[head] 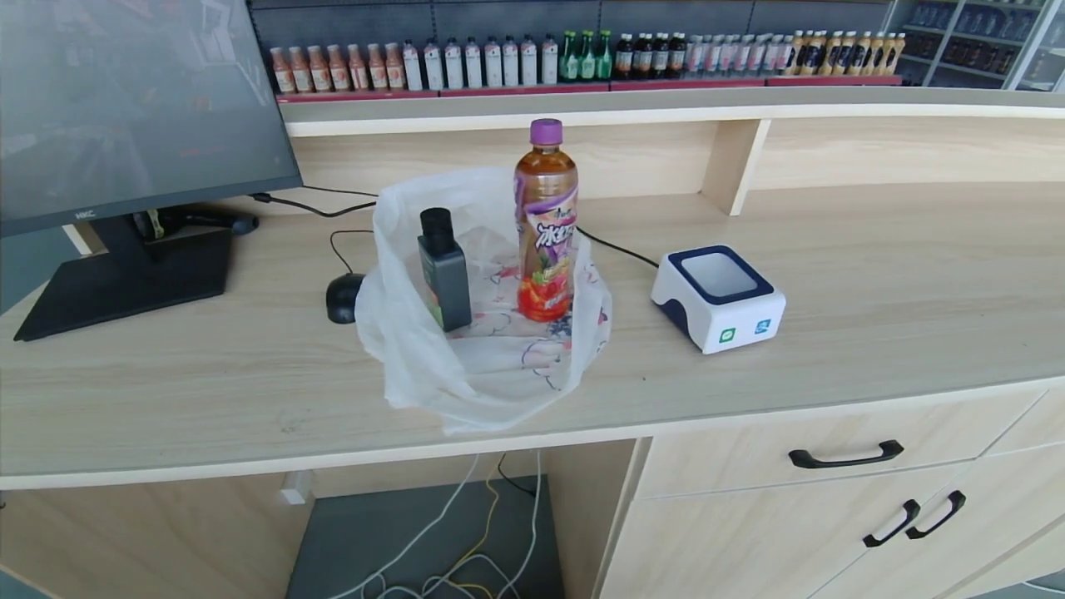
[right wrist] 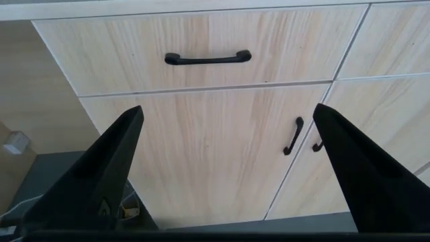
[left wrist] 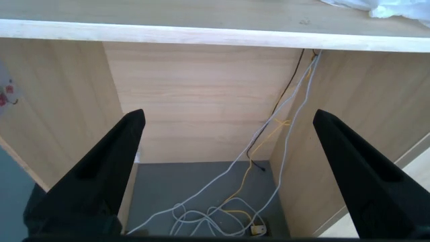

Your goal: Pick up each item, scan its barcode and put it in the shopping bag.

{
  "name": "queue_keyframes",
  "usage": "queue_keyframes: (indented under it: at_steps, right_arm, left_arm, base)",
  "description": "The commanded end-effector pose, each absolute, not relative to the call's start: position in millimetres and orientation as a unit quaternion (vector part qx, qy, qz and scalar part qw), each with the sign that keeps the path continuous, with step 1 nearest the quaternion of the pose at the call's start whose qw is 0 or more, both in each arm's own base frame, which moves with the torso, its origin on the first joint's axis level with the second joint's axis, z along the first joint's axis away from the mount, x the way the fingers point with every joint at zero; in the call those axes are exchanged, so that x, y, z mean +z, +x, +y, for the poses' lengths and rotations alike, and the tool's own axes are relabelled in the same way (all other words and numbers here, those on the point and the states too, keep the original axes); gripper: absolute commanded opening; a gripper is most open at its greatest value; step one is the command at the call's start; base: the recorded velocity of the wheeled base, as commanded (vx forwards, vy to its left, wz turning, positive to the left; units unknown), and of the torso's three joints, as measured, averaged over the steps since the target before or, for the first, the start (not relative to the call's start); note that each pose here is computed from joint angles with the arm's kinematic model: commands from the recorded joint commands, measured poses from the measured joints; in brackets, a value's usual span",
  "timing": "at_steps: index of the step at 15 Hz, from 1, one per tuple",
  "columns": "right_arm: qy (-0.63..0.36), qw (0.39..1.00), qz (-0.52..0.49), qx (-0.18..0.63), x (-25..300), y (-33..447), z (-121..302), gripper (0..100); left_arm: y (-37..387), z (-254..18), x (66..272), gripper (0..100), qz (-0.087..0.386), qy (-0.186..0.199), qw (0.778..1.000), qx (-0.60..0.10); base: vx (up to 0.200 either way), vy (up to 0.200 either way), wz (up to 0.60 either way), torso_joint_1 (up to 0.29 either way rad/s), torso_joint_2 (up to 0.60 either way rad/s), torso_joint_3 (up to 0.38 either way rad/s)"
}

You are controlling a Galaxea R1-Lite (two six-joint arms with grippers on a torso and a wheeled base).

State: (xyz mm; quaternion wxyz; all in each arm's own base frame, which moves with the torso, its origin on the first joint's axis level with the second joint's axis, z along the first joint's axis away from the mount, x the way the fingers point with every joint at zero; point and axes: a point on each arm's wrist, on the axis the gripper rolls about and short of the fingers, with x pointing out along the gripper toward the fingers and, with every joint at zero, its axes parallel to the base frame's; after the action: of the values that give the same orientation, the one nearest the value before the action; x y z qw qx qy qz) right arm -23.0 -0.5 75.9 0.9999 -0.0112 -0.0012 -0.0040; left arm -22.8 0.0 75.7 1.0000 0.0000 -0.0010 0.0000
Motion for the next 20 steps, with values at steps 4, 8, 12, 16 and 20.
queue_keyframes:
  at_steps: [4,8,12,16,20]
  right_arm:
    - [-0.008,1.000,-0.001,-0.004,75.9,-22.9,-0.5,100]
    - [-0.008,1.000,-0.001,-0.004,75.9,-22.9,-0.5,100]
    - [-0.008,1.000,-0.001,-0.004,75.9,-22.9,-0.5,100]
    - [-0.008,1.000,-0.001,-0.004,75.9,-22.9,-0.5,100]
    - [-0.008,1.000,-0.001,-0.004,75.9,-22.9,-0.5,100]
  left_arm:
    - [-22.8,0.0,75.8,100,-0.002,0.000,1.000,0.000]
    - [-22.8,0.0,75.8,100,-0.002,0.000,1.000,0.000]
    - [-22.8,0.0,75.8,100,-0.002,-0.001,1.000,0.000]
    - [-22.8,0.0,75.8,100,-0.002,0.000,1.000,0.000]
    - [-22.8,0.0,75.8,100,-0.002,0.000,1.000,0.000]
  base:
    - [0.000,-0.200,0.15,0.002,0.00,0.001]
    - [0.000,-0.200,0.00,0.006,0.00,0.004]
    - [0.000,-0.200,0.00,0.000,0.00,0.005]
    - [0.000,-0.200,0.00,0.005,0.00,0.001]
    - [0.000,0.000,0.00,0.000,0.00,0.000]
